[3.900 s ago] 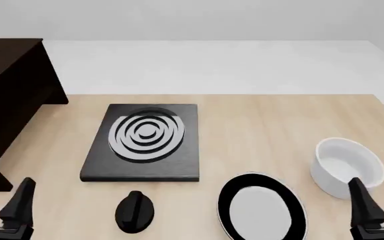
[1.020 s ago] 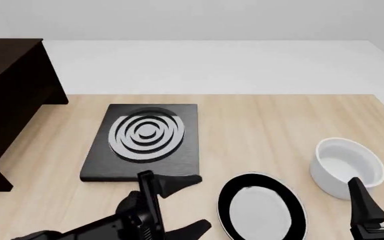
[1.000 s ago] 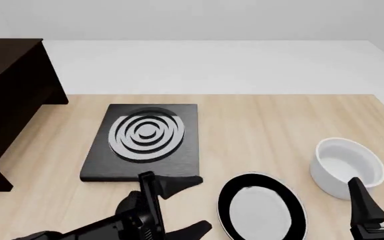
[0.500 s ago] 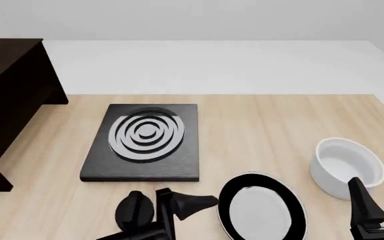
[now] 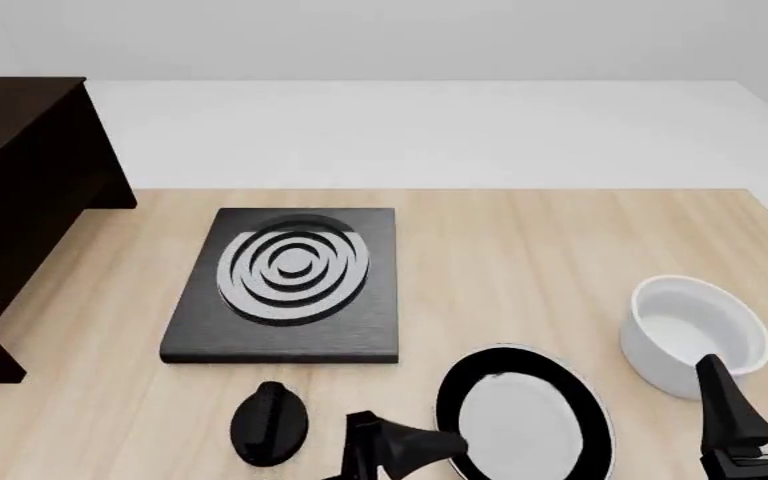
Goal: Put the frying pan under the cabinet shelf.
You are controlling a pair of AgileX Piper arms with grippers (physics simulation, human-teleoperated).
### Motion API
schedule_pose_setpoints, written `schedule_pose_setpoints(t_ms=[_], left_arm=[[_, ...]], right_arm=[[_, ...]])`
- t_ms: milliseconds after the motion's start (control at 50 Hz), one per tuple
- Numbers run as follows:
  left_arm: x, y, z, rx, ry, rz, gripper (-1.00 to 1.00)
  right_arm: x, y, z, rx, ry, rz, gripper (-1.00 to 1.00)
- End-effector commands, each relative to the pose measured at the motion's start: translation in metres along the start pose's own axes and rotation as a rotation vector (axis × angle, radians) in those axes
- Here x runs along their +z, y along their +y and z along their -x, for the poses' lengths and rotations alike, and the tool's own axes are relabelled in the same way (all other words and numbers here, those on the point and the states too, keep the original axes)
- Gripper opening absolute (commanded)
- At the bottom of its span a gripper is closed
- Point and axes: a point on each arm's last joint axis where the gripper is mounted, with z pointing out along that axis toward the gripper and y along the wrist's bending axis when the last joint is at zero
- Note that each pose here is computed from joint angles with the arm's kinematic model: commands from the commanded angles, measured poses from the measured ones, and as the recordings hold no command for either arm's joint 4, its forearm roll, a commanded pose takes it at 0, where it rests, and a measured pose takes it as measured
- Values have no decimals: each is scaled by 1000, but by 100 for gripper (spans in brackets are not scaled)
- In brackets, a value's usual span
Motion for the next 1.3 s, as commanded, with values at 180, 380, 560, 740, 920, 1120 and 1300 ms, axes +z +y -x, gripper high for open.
schedule_pose_setpoints(t_ms=[180, 380, 560, 740, 920, 1120, 1300], left_arm=[[14, -15, 6, 32, -25, -54, 100], [21, -25, 8, 84, -38, -83, 100], [28, -33, 11, 131, -47, -113, 100], [33, -35, 15, 153, -57, -125, 100], [38, -40, 14, 163, -56, -137, 100], [48, -45, 11, 167, -45, -151, 100], [52, -51, 15, 167, -52, -172, 100]], right_arm=[[0, 0, 0, 0, 0, 0, 100], [0, 0, 0, 0, 0, 0, 100], [0, 0, 0, 0, 0, 0, 100], [0, 0, 0, 0, 0, 0, 100], [0, 0, 0, 0, 0, 0, 100], [0, 0, 0, 0, 0, 0, 100], [0, 0, 0, 0, 0, 0, 100]])
